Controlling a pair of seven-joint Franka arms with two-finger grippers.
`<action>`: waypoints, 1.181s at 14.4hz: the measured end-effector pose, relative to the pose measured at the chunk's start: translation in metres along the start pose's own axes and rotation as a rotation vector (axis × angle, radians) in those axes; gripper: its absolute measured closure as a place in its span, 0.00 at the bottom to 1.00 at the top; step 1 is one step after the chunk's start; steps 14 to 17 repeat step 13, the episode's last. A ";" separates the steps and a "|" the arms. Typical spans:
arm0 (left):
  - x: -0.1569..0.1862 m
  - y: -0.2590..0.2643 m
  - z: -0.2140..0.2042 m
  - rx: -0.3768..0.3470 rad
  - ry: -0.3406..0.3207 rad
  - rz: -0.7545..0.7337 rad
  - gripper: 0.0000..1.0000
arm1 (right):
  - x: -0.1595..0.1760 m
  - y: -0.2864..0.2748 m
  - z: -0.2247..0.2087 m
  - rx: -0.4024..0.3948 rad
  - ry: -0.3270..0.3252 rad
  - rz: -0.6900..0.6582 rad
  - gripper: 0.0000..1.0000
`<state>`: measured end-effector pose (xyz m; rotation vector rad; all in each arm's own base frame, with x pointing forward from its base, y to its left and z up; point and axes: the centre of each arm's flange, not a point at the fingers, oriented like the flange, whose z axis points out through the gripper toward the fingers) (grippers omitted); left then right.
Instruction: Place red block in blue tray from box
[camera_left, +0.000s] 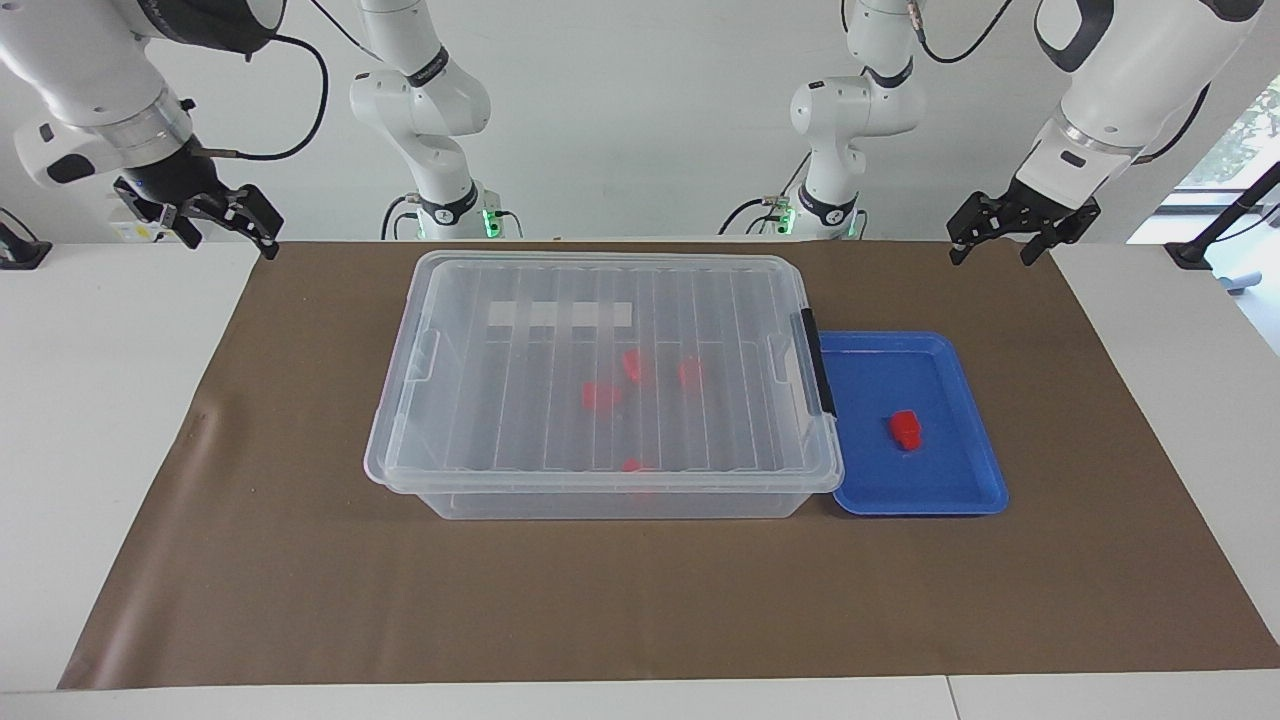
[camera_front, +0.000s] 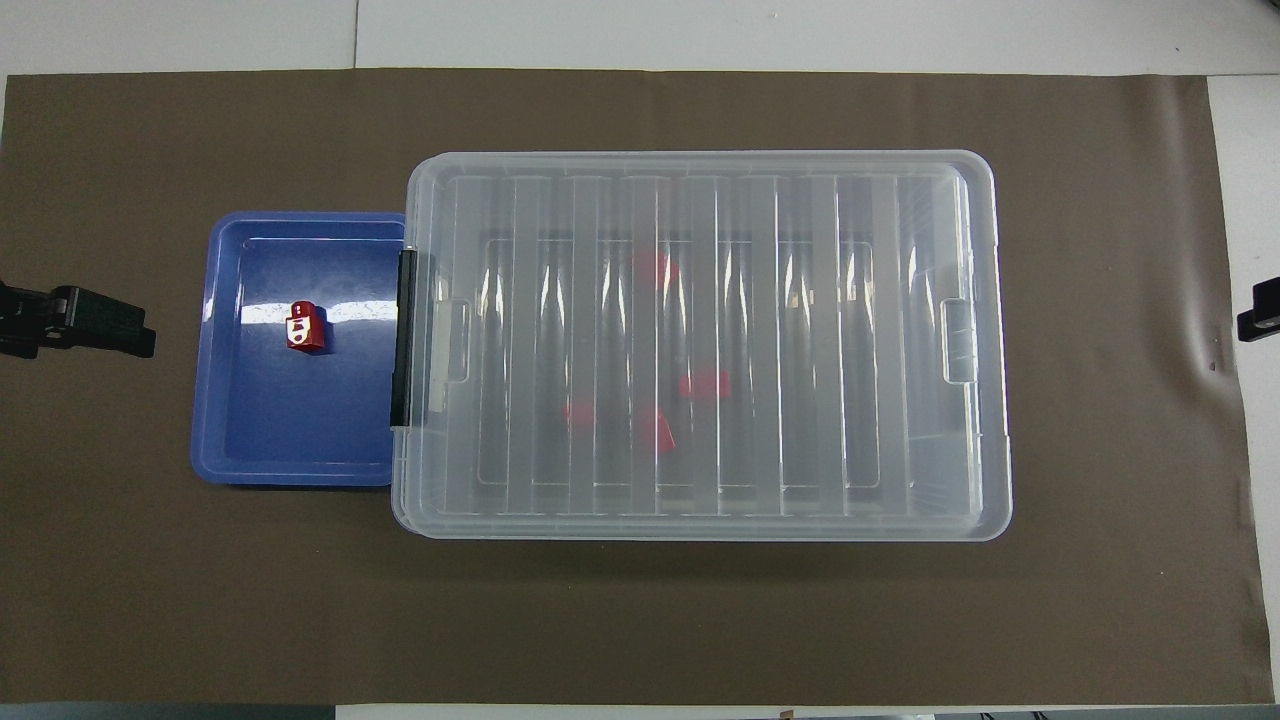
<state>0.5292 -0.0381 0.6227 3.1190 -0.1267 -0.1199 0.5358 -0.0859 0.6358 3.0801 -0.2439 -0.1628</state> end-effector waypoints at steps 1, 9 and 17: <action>0.000 0.000 0.000 0.000 0.000 0.000 0.00 | 0.001 -0.005 0.000 0.000 0.008 -0.009 0.00; 0.000 0.000 0.000 0.000 0.000 0.000 0.00 | 0.004 -0.025 -0.001 -0.003 0.023 -0.046 0.00; 0.000 0.000 0.000 0.000 0.000 0.000 0.00 | 0.004 -0.025 -0.001 -0.003 0.023 -0.046 0.00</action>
